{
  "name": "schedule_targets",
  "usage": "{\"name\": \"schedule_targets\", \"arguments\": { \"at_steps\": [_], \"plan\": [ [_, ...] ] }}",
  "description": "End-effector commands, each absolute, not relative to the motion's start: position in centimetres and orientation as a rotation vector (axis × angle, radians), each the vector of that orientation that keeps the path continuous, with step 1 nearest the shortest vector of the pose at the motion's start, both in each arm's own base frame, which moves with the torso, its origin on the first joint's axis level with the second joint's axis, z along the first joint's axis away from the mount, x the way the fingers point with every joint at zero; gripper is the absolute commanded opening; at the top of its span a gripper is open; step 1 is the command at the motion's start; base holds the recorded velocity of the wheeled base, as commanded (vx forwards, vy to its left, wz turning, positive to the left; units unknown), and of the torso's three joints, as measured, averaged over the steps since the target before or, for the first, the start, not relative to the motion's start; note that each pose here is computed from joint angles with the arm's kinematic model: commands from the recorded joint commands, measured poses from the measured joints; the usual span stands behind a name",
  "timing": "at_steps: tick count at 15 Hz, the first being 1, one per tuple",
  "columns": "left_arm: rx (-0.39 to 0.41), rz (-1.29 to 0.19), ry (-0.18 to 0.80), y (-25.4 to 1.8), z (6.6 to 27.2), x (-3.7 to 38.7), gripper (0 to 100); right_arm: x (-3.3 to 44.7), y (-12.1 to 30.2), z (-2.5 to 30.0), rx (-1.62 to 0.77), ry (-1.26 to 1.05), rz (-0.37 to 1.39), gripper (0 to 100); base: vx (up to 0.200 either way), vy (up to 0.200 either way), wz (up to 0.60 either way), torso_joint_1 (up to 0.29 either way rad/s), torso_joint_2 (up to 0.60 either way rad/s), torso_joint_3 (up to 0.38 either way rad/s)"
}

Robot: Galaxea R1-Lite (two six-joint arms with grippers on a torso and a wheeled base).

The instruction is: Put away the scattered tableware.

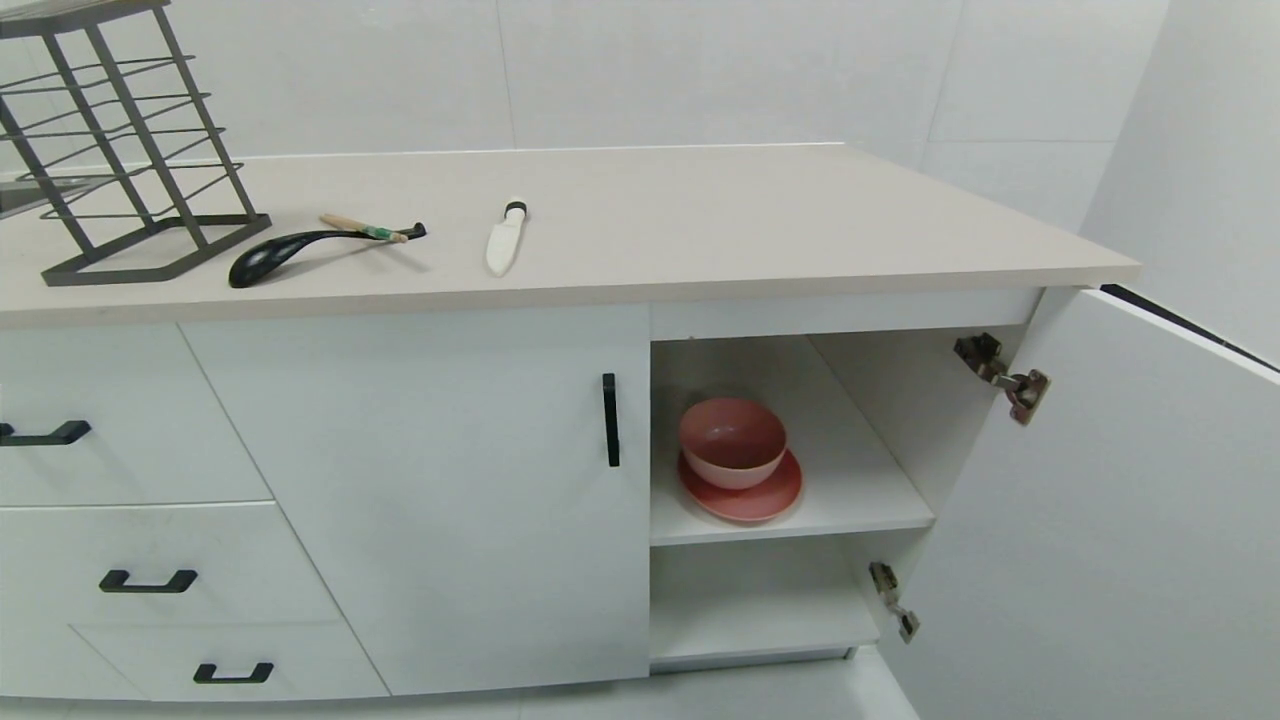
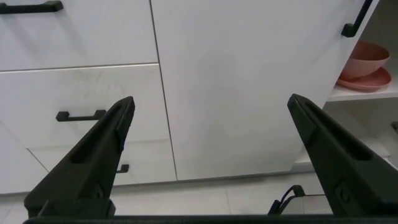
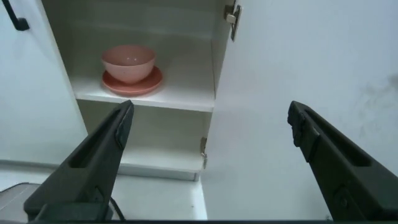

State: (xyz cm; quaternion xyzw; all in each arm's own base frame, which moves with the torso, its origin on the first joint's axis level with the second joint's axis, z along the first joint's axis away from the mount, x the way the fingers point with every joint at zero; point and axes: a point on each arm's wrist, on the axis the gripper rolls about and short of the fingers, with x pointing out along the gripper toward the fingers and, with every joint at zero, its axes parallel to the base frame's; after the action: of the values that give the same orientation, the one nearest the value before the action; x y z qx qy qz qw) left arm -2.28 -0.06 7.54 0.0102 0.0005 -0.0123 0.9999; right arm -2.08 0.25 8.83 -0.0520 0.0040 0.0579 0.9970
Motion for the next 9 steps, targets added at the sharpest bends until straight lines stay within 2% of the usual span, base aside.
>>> {"name": "schedule_targets", "arguments": {
  "at_steps": [1, 4, 9],
  "plan": [
    [0.02, -0.025, 0.0, -0.06, 7.55, -2.28, 100, -2.17, 0.26, 7.85, -0.073, -0.001, 0.111, 100, 0.0, 0.0, 0.0, 0.0, 0.0, 0.0],
    [0.02, -0.025, 0.003, -0.06, 7.54, -2.27, 100, -2.15, 0.2, 7.7, -0.042, 0.01, 0.085, 100, 0.0, 0.0, 0.0, 0.0, 0.0, 0.0],
    [0.021, -0.026, 0.001, -0.06, 7.55, -2.27, 100, -2.14, 0.12, 7.67, 0.003, 0.015, 0.049, 100, -0.2, 0.0, 0.0, 0.004, 0.0, 0.002]
  ]
}}
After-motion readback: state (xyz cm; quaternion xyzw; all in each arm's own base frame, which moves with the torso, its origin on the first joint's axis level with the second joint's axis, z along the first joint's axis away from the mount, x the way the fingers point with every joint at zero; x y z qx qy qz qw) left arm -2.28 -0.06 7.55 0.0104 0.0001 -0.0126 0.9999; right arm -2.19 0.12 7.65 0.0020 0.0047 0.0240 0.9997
